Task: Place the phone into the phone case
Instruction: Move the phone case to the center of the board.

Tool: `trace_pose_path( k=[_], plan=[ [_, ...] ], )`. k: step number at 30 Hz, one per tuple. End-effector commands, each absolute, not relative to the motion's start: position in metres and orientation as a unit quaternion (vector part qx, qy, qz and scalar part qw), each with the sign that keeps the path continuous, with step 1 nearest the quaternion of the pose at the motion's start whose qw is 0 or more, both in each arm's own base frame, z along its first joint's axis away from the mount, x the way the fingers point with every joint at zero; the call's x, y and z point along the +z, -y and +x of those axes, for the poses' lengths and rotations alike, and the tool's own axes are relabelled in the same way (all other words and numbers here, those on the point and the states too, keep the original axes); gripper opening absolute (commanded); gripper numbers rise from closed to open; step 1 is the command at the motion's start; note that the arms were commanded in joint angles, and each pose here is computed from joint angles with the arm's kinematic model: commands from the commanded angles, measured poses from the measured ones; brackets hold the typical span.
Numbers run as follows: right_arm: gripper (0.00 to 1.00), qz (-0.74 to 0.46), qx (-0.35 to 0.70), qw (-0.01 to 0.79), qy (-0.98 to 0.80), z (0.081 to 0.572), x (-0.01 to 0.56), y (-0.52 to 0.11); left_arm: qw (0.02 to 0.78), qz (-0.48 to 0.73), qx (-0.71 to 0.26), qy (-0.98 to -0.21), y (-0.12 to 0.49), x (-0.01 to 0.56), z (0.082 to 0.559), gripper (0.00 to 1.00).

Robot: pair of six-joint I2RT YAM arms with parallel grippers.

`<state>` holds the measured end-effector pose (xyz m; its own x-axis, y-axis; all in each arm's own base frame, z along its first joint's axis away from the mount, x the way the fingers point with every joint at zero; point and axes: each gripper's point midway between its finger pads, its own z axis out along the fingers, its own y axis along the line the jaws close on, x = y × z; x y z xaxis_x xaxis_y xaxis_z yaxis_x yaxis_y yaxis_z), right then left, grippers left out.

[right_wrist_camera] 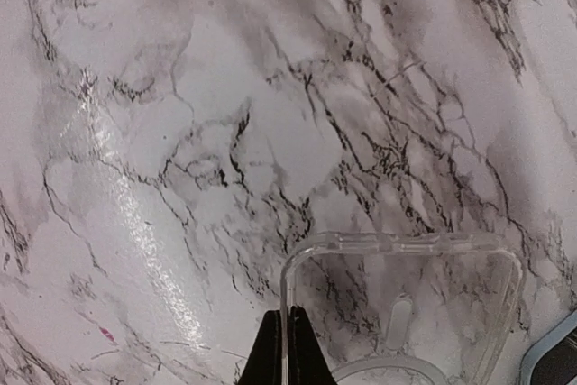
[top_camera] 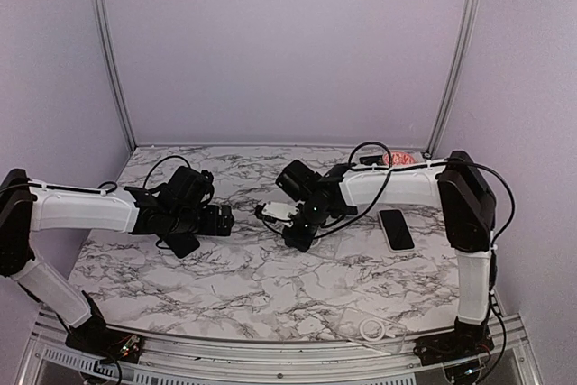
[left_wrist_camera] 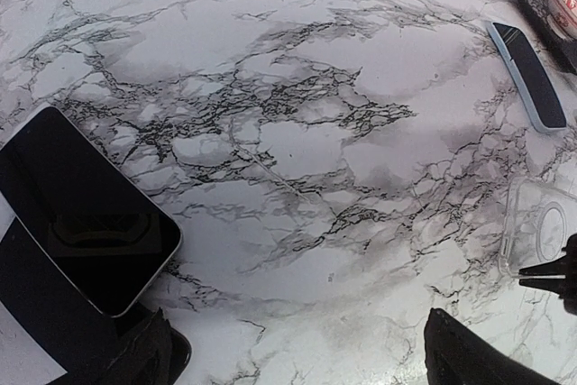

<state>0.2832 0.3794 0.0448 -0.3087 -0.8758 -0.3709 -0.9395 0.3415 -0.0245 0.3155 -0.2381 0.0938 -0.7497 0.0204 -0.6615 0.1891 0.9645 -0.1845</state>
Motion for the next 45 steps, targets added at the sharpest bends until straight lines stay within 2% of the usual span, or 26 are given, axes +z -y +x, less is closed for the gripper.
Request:
trace_pose_path(
  k=[1,10,16,23,27,31,34,38,45],
  plan=[
    [0.00,-0.445,0.134,0.214,-0.859,0.310,0.092,-0.399,0.355,0.057,-0.116,-0.926,0.235,0.094,0.317,0.99],
    [0.00,-0.148,0.310,0.229,-0.911,0.310,0.140,-0.407,0.355,0.059,-0.116,-0.926,0.235,0.094,0.317,0.99],
    [0.00,0.043,0.280,0.236,-0.929,0.321,0.116,-0.375,0.357,0.056,-0.117,-0.925,0.233,0.095,0.316,0.99],
    [0.00,0.052,0.218,0.222,-0.949,0.319,0.071,-0.374,0.360,0.054,-0.111,-0.925,0.228,0.094,0.314,0.99],
    [0.00,-0.069,0.233,0.254,-0.936,0.319,0.086,-0.403,0.360,0.056,-0.107,-0.925,0.227,0.094,0.313,0.99],
    [0.00,-0.354,0.234,0.310,-0.851,0.287,0.127,-0.442,0.373,0.048,-0.097,-0.922,0.219,0.098,0.314,0.99],
    [0.00,-0.542,0.183,0.322,-0.754,0.243,0.118,-0.433,0.386,0.048,-0.097,-0.916,0.216,0.105,0.314,0.99],
    [0.00,-0.739,0.129,0.270,-0.604,0.182,0.094,-0.408,0.400,0.045,-0.084,-0.912,0.210,0.112,0.317,0.99],
    [0.00,-0.902,0.093,0.187,-0.379,0.134,0.069,-0.369,0.415,0.034,-0.078,-0.906,0.193,0.121,0.318,0.99]
  ],
)
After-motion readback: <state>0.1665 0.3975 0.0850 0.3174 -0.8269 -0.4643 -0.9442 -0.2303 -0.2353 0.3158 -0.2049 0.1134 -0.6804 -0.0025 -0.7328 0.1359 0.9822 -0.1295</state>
